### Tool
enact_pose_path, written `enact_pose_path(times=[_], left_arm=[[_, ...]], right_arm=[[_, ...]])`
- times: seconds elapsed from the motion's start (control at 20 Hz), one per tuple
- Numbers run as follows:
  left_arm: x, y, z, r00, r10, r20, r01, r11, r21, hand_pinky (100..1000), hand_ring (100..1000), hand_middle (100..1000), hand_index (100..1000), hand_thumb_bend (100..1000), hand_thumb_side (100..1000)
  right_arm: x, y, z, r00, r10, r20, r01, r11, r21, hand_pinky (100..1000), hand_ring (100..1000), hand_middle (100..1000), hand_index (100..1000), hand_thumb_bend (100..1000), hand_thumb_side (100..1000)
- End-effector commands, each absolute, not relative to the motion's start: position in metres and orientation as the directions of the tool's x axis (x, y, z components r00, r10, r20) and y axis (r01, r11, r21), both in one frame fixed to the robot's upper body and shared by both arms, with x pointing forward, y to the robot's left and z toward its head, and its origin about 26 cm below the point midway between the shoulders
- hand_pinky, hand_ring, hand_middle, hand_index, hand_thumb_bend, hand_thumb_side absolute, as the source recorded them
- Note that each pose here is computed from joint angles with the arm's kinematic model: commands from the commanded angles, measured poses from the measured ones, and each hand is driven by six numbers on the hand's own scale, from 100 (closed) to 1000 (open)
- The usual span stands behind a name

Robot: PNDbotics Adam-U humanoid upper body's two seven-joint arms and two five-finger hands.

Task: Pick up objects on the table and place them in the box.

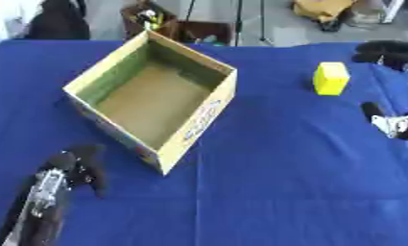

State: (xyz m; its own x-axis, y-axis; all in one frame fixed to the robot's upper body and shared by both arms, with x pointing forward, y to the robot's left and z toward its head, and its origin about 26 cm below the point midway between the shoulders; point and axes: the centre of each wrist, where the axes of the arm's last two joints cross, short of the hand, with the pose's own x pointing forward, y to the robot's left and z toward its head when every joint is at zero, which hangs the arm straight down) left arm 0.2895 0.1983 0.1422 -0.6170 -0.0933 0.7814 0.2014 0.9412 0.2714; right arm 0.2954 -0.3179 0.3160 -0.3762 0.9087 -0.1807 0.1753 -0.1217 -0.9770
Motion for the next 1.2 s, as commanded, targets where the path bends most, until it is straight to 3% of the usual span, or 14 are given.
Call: enact_pose_path(times=[0.05, 0.3, 0.65, 1.2], left_arm=[[0.289, 0.199, 0.146, -0.627, -0.099, 0.773, 0.197, 0.940, 0.280, 349, 437, 440, 739, 100, 1000], [0.289, 0.199, 0.146, -0.628, -0.100, 0.772, 0.196, 0.940, 0.280, 349, 437, 440, 739, 100, 1000], [0.289, 0.199, 0.145, -0.627, -0.103, 0.772, 0.196, 0.938, 0.284, 350, 435, 437, 740, 100, 1000], [0.288, 0.199, 0.144, -0.629, -0.112, 0.769, 0.200, 0.933, 0.299, 350, 433, 437, 740, 100, 1000]], right_arm=[[0.291, -0.321, 0.327, -0.357, 0.906, -0.226, 0.195, -0.164, -0.967, 922, 1000, 990, 1000, 275, 559], [0.293, -0.323, 0.327, -0.350, 0.909, -0.225, 0.197, -0.163, -0.967, 919, 1000, 988, 1000, 291, 576], [0.297, -0.327, 0.328, -0.306, 0.919, -0.250, 0.218, -0.188, -0.958, 901, 1000, 987, 1000, 450, 718], [0.310, -0.338, 0.340, -0.283, 0.927, -0.247, 0.195, -0.196, -0.961, 889, 1000, 973, 1000, 422, 690]])
